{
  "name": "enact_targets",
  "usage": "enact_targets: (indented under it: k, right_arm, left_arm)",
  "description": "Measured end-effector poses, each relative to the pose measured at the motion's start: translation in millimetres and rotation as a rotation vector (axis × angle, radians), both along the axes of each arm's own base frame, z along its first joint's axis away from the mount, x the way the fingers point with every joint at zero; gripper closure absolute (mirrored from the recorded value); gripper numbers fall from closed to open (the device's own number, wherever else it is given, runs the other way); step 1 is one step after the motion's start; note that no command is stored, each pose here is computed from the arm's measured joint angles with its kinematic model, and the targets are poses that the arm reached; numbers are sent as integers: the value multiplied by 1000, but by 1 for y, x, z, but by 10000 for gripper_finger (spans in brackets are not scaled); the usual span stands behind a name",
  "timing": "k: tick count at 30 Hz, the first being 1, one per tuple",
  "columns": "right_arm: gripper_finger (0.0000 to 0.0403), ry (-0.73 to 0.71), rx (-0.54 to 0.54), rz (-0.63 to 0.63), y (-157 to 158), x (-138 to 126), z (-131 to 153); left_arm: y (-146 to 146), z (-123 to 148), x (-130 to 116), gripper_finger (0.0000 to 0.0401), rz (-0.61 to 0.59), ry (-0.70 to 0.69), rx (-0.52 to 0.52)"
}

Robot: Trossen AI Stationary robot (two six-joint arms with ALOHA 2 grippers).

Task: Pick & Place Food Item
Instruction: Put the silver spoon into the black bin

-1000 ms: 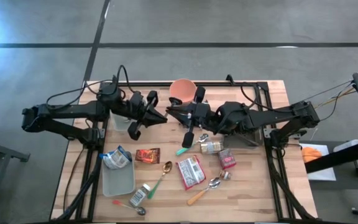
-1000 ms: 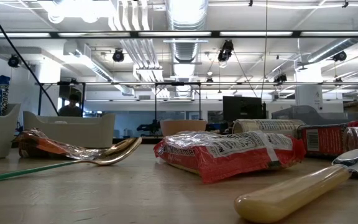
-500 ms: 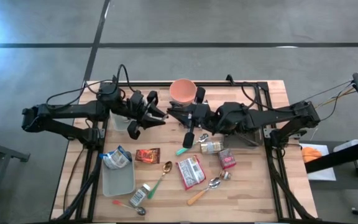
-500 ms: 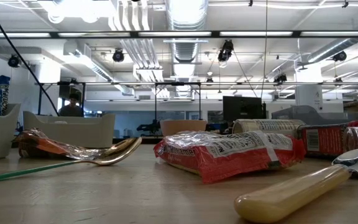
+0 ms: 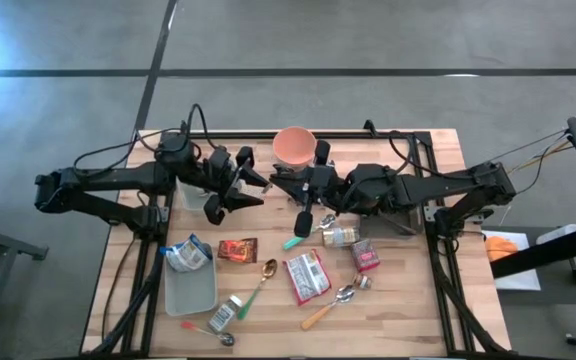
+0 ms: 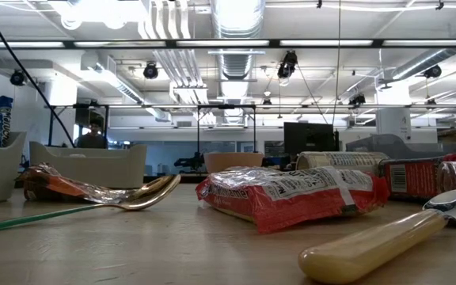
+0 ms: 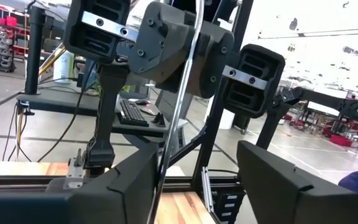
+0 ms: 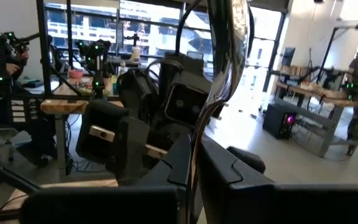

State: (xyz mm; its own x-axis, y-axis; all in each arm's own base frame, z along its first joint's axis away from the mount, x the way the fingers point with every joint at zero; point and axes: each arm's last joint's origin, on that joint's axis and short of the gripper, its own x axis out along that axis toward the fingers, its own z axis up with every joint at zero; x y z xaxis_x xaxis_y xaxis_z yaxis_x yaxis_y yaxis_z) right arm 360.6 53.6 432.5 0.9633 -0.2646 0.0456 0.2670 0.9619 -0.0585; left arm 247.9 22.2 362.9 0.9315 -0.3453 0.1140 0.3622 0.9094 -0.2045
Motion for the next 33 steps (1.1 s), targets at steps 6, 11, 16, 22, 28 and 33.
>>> enact_targets:
  k: [6,11,16,22,28,33]
  right_arm:
    - [393,136,63,-11,-1,-3,-6]
    - [393,340,147,-38,-5,-14,-9]
    - [393,619,289,-154,-13,-37,-24]
    - [393,978,407,-385,-19,-72,-52]
    - [393,1156,417,-523,-21,-91,-71]
    - [393,1235,405,-553,-22,-97,-94]
  left_arm:
    - [8,3,-11,156,42,29,13]
    - [10,-7,-17,155,93,160,1]
    - [10,-17,-18,155,101,267,-20]
    - [9,-23,-19,155,100,331,-30]
    - [9,-26,-20,155,98,372,-54]
    - [9,-29,-22,155,96,408,-59]
